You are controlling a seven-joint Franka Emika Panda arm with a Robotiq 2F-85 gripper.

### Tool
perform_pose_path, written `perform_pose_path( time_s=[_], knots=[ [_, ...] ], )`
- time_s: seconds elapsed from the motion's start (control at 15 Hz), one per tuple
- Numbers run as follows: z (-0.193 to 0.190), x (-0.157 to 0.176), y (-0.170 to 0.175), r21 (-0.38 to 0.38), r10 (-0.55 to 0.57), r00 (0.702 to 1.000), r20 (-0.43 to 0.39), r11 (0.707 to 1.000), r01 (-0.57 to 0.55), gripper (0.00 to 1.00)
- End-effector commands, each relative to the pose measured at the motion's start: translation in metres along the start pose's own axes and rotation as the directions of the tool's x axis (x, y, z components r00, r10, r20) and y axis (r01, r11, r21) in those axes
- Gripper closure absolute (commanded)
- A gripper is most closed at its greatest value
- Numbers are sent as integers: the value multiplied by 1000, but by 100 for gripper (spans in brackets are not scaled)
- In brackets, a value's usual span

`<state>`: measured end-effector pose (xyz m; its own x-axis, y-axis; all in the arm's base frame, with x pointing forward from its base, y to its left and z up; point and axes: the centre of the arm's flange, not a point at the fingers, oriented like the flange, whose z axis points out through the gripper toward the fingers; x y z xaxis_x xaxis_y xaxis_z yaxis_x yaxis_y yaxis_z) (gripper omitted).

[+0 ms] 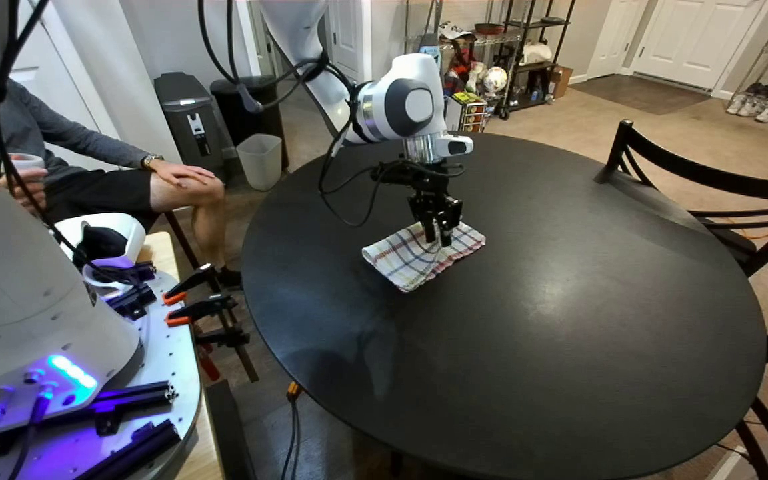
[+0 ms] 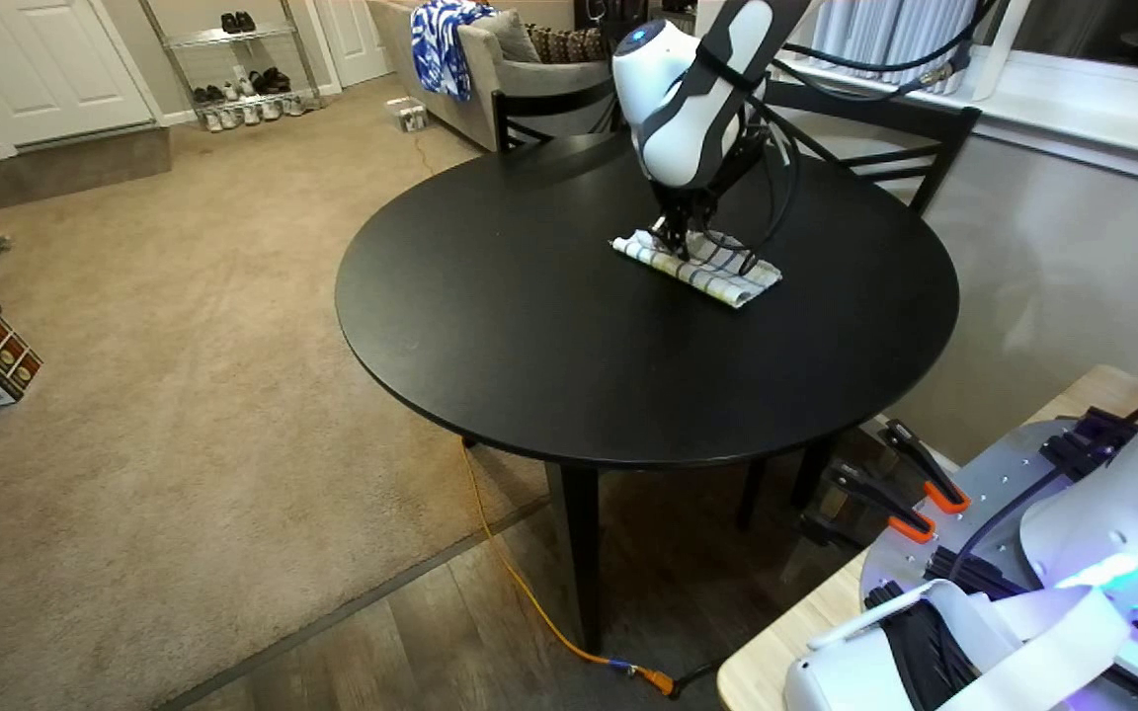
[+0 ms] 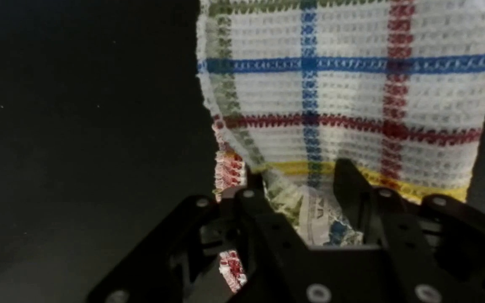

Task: Fold the towel on the table

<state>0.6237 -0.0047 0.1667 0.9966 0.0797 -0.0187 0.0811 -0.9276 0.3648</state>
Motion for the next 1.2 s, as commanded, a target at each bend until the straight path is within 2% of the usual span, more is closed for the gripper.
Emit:
perform_pose_path(
  time_s=[0.0,0.2,0.53,0.87,1.13],
  knots=[
    [-9,-17,-2,-39,42,998,-40,998,-44,20],
    [-17,-20,-7,-94,73,995,-74,992,-80,3],
    [-26,-28,-30,-186,121,981,-151,971,-149,0],
    [-33,-48,-67,-132,128,980,-152,980,-149,0],
    [-56,-67,-88,-87,136,977,-165,985,-152,0]
  ],
)
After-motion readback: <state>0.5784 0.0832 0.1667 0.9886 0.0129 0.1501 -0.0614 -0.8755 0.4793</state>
